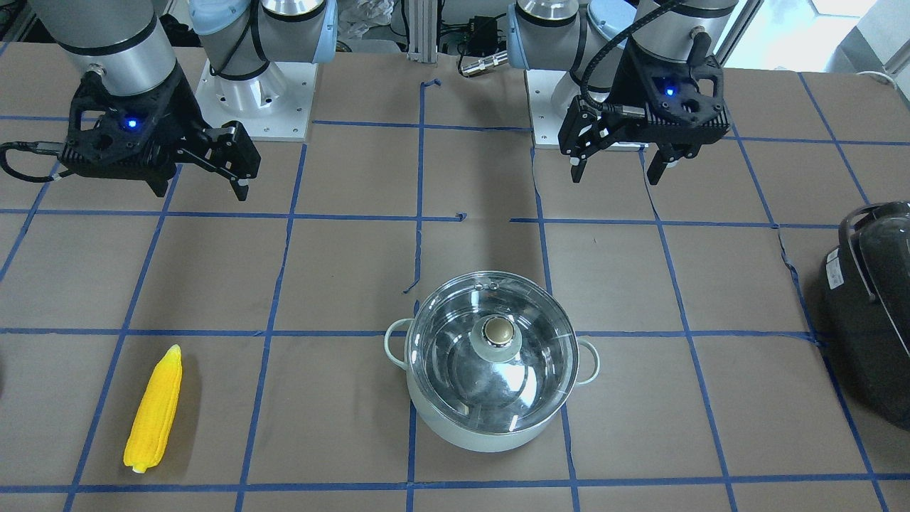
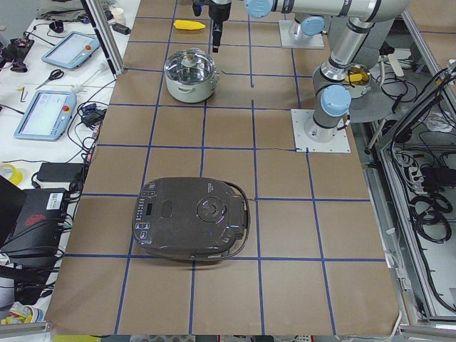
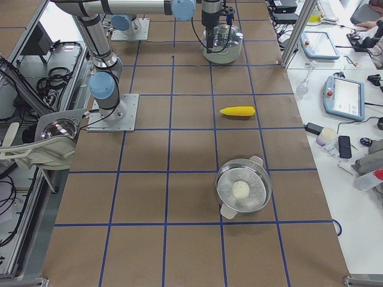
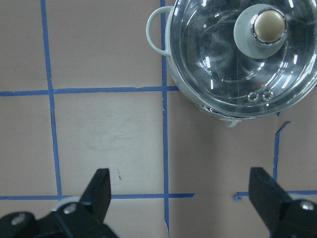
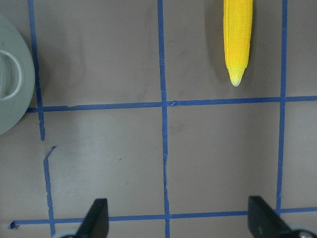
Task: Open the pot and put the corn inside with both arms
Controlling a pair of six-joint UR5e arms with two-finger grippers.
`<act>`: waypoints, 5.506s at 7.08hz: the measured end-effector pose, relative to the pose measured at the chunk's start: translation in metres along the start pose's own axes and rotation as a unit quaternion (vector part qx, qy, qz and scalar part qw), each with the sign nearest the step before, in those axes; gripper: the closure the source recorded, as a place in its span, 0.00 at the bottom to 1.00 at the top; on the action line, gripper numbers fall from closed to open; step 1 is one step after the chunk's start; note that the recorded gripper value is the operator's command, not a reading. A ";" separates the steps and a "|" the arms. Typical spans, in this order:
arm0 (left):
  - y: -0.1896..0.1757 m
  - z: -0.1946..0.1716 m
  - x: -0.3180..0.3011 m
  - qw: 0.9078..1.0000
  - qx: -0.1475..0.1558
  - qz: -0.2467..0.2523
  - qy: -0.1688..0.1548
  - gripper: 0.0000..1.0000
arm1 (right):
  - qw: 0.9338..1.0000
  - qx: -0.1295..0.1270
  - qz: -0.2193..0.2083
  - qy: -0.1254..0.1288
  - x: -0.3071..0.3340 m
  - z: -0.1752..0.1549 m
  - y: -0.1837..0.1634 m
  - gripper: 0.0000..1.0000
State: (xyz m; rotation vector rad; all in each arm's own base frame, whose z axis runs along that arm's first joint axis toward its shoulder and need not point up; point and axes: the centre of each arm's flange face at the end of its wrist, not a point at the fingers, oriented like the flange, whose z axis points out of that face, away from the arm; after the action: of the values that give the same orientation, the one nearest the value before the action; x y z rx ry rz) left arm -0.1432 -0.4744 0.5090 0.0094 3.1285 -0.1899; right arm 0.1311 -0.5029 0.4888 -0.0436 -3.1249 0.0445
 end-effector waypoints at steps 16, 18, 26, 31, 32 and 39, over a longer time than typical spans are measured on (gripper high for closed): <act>-0.002 -0.006 0.001 1.000 0.010 0.002 0.004 0.00 | 0.997 0.004 0.073 0.000 0.101 0.101 -0.086 0.00; 0.000 -0.008 0.001 1.000 0.012 0.002 0.003 0.00 | 1.000 0.013 0.022 0.004 0.108 0.151 -0.117 0.00; 0.001 -0.010 0.001 1.000 0.012 0.001 0.003 0.00 | 0.999 0.023 0.015 0.019 0.132 0.312 -0.175 0.12; -0.023 0.015 -0.005 0.999 -0.032 -0.034 -0.010 0.00 | 0.999 0.033 0.020 0.019 0.134 0.316 -0.184 1.00; -0.049 0.041 -0.002 0.998 -0.042 -0.051 -0.008 0.00 | 0.999 0.038 0.021 0.019 0.134 0.309 -0.186 1.00; -0.127 0.171 0.128 1.000 -0.014 -0.015 0.004 0.00 | 1.000 0.010 -0.019 0.016 0.074 0.119 -0.130 1.00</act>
State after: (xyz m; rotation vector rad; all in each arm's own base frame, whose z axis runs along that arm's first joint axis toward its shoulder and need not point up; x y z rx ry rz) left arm -0.2709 -0.6205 0.3537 -0.0375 3.1404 -0.1464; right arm 0.0516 -0.6345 0.3749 0.0160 -3.0913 0.0730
